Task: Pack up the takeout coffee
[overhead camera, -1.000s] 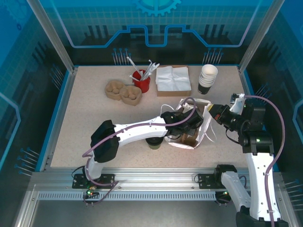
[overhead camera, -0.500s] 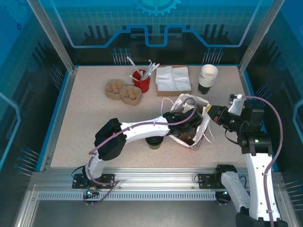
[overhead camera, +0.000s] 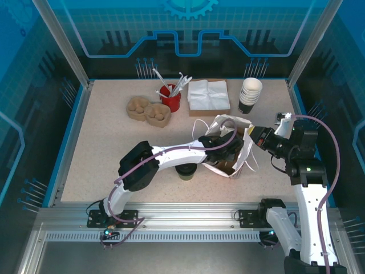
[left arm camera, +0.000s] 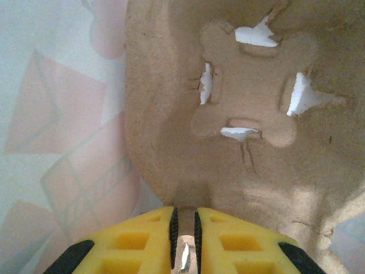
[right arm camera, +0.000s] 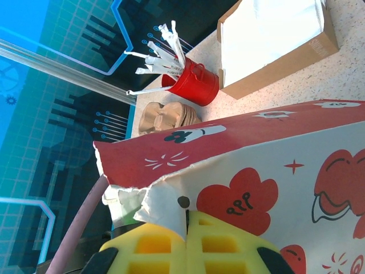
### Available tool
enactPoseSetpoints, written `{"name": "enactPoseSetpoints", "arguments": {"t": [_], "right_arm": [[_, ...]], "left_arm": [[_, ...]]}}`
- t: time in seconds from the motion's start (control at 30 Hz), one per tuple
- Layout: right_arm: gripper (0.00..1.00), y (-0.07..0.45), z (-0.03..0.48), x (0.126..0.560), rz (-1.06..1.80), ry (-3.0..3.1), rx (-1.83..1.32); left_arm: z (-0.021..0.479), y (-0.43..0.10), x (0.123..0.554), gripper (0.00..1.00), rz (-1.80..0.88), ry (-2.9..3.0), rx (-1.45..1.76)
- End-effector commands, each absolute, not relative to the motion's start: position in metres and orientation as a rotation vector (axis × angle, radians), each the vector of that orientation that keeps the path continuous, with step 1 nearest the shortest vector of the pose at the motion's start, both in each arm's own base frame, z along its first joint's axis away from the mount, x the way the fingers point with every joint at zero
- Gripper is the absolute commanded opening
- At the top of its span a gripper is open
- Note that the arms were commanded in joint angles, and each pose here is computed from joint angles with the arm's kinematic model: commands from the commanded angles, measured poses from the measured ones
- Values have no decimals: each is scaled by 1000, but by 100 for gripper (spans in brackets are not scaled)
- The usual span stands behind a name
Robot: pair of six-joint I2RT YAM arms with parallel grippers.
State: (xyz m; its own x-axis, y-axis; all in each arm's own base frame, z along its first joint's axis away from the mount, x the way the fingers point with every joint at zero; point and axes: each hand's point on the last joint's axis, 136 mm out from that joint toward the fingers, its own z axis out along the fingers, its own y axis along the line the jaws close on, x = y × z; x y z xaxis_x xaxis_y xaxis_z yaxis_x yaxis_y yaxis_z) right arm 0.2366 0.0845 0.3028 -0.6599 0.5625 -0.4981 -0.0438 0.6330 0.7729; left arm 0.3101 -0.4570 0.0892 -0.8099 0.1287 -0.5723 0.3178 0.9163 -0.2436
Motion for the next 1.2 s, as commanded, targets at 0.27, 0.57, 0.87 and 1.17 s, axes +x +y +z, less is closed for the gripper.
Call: {"name": "enactPoseSetpoints", "arguments": {"t": [0.27,0.57,0.87,1.17], "right_arm": [[0,94,310,227,1018,2070,273],[0,84,303,227,920,2083,274],[0,87,300,225,907,2074,199],[0,94,300,221,934,2043,130]], "left_arm": [[106,-452,308,23,-457,2468,373],[169,-438,289,32,-368,2319,376],[175,-429,290,23,-322,2230,299],[176,-418,304,17,-240,2144,250]]}}
